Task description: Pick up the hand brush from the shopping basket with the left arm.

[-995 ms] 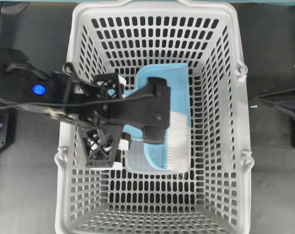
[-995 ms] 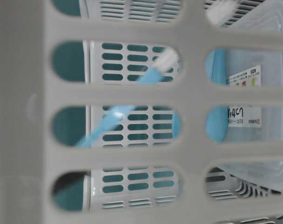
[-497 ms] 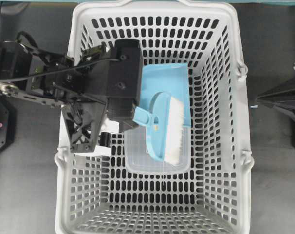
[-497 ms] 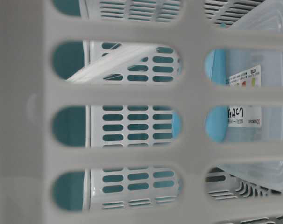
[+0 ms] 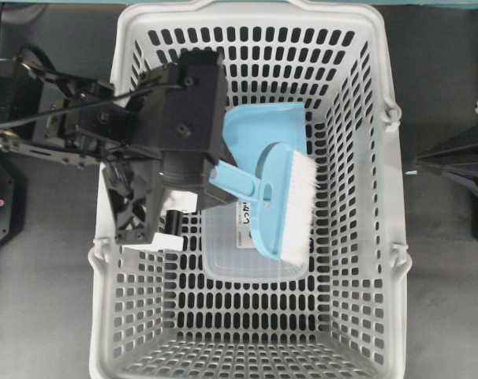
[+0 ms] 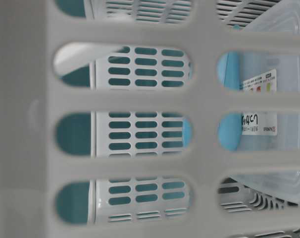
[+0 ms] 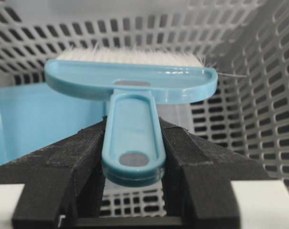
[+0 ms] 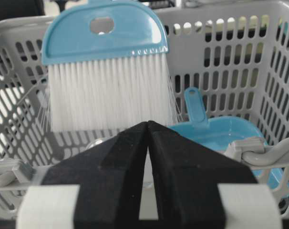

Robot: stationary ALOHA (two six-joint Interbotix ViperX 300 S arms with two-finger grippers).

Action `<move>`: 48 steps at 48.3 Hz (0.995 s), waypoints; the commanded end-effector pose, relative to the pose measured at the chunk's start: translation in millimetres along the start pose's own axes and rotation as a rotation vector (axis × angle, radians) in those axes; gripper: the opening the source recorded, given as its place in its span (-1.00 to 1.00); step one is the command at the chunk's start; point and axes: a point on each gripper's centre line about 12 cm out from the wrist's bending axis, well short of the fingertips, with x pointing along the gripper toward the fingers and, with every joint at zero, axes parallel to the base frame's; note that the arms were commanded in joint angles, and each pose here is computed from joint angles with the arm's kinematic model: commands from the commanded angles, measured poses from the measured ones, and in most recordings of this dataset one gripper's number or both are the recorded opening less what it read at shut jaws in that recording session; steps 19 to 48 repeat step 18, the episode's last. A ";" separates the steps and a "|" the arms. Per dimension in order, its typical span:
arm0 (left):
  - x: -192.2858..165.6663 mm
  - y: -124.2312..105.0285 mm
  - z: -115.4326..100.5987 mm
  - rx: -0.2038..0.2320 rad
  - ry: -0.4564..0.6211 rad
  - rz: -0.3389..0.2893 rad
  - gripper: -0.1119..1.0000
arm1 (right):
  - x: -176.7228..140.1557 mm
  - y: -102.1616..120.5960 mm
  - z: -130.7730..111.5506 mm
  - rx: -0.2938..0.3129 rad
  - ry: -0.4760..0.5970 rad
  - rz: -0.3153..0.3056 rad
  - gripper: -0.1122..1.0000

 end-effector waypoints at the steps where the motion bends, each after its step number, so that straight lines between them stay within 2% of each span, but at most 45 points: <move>1: -16.1 1.5 7.1 0.000 -0.054 0.004 -0.26 | 0.8 0.6 3.7 0.003 -0.014 0.003 -0.80; 48: -20.6 5.6 5.7 -0.011 -0.062 0.012 -0.26 | 0.8 0.6 3.7 0.004 -0.014 0.002 -0.80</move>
